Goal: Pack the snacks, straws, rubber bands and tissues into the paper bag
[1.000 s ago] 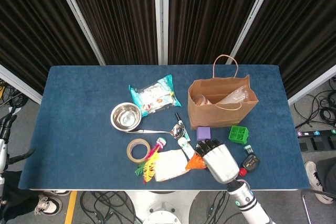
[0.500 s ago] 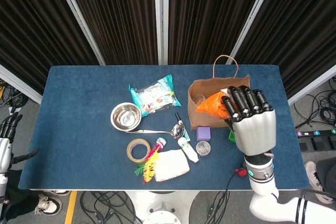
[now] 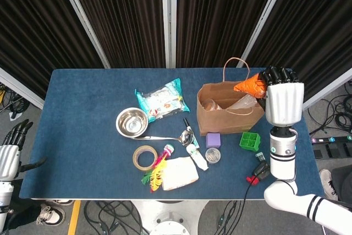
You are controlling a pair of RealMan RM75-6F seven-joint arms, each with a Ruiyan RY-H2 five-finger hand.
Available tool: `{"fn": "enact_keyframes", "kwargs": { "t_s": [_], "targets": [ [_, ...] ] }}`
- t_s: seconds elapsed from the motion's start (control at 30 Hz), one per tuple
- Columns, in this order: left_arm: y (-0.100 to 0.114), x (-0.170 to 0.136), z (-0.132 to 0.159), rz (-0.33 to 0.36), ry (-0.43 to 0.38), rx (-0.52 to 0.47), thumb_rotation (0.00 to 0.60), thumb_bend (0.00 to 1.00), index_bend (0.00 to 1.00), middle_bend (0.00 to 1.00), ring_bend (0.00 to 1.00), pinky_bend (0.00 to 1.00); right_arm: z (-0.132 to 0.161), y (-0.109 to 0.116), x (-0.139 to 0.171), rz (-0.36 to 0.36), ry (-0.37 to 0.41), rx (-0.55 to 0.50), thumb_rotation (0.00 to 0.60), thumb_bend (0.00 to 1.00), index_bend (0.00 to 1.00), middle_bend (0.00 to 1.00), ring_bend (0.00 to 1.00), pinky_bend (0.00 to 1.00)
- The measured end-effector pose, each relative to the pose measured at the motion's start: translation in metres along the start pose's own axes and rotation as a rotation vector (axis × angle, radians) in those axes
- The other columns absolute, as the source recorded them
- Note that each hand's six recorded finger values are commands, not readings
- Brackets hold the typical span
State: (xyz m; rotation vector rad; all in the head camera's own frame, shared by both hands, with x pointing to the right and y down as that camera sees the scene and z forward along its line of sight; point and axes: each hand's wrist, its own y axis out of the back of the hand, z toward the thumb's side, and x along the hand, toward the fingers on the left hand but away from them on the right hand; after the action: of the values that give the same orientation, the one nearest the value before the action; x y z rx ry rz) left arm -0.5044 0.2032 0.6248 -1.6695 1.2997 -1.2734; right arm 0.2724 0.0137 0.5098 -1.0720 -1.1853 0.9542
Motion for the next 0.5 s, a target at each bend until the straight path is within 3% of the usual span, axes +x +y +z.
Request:
{"fn": "enact_keyframes", "kwargs": {
  "t_s": [0.23, 0.5],
  "targets": [
    [-0.004, 0.0, 0.0, -0.011, 0.002, 0.003, 0.6, 0.04, 0.1, 0.14, 0.01, 0.14, 0.007, -0.018, 0.003, 0.148, -0.023, -0.116, 0.6, 0.18, 0.6, 0.48, 0.47, 0.62],
    [-0.002, -0.004, -0.003, -0.008, 0.01, 0.009, 0.6, 0.04, 0.1, 0.14, 0.01, 0.14, 0.014, -0.029, -0.001, 0.196, -0.019, -0.139, 0.6, 0.17, 0.54, 0.44, 0.42, 0.57]
  ]
}}
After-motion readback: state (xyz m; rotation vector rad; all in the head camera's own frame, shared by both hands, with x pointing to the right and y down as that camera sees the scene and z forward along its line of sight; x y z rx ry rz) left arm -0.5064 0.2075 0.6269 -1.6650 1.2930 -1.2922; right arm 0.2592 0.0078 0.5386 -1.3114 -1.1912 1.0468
